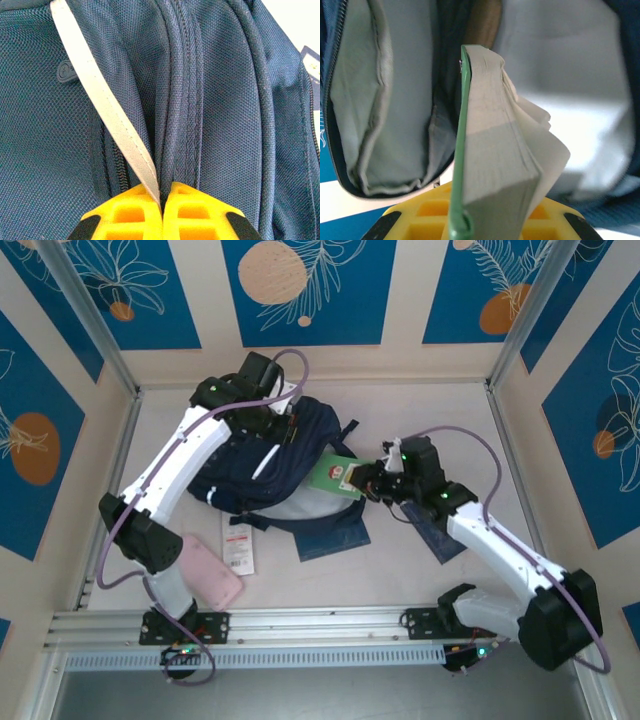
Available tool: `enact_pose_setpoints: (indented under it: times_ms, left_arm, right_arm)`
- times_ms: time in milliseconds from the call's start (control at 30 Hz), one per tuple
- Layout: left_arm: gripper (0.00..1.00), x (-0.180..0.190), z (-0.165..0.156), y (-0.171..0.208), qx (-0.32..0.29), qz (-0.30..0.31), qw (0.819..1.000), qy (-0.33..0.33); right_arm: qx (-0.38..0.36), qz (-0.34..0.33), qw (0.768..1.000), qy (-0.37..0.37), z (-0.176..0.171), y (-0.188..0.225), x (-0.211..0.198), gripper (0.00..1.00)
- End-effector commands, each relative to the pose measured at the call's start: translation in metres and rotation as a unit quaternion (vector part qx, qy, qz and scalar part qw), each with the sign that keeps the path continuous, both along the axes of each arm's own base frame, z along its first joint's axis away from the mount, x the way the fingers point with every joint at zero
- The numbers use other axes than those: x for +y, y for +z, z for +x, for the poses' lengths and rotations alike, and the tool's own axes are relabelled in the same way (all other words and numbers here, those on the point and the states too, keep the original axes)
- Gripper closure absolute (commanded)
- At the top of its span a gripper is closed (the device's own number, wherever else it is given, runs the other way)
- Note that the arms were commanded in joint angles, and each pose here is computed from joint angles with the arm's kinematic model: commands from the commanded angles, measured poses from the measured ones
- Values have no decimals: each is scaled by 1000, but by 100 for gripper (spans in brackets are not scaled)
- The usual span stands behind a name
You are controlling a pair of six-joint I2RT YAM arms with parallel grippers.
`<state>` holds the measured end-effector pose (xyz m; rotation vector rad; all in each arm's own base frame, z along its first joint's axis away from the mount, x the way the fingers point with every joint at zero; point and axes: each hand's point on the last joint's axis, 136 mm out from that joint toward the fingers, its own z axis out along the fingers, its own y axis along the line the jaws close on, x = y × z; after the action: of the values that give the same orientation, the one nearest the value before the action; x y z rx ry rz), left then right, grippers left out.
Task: Pack the student bag
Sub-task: Place the book in the student bag.
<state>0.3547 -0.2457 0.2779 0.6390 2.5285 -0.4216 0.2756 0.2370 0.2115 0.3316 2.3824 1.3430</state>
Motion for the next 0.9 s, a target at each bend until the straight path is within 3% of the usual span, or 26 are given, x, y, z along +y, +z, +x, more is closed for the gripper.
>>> enact_pose_setpoints:
  times_ms: [0,167,533,767,833,867]
  left_arm:
    - [100,-6,-1,71,-88,-72,993,-26]
    - [100,-6,-4,88,-107,-96,989,-30]
    - [100,-5,-14,119,-140,-138,980,-37]
    - [100,-11,-18,119,-133,-156,977,-50]
    - [100,-10,-17,119,-132,-159,977,-48]
    - [100,-9,-15,120,-133,-159,977,-45]
  right_arm:
    - [-40,50,998,-8,24,37,25,100]
    - [-9,50,998,-28,56,21,54,100]
    - [-27,65,995,-73,121,-8,96,100]
    - [12,12,998,-54,140,-46,150,100]
    - [18,3,999,-44,143,-53,167,94]
    - [23,1,999,-35,145,-56,174,85]
